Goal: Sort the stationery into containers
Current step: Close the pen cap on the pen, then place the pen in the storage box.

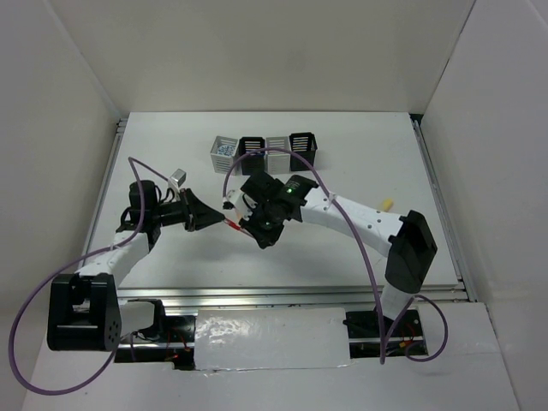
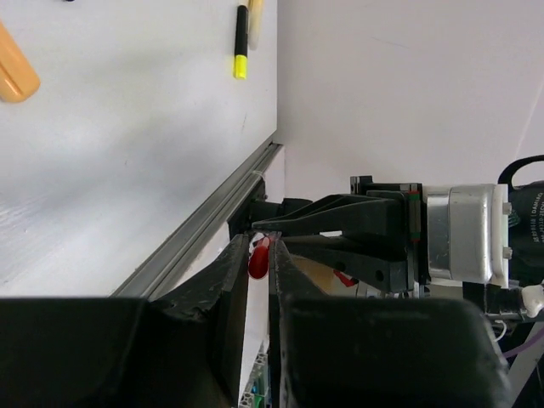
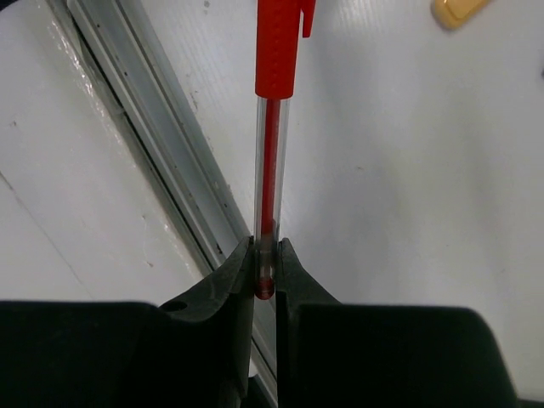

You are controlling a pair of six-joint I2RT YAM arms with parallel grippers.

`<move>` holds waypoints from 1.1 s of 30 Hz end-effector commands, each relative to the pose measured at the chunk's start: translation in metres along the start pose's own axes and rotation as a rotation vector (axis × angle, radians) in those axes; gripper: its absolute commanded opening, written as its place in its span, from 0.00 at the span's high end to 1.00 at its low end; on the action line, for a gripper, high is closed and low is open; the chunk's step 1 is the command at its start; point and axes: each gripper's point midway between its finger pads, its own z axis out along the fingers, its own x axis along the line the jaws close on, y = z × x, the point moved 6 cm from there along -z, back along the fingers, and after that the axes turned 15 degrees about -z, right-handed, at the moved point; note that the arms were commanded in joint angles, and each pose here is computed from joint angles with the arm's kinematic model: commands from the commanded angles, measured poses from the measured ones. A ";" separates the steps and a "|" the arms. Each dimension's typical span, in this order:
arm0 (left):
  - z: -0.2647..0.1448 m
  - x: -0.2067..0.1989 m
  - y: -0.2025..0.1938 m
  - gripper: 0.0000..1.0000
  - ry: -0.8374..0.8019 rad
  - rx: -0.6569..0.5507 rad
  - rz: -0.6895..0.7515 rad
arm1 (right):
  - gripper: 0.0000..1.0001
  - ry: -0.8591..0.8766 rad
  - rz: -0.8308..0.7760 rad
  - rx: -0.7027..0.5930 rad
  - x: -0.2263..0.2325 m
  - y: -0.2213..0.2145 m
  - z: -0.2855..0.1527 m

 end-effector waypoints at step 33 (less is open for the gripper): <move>0.047 -0.200 0.133 1.00 0.397 -0.397 1.190 | 0.38 -0.298 0.262 -0.319 -0.063 -0.087 -0.087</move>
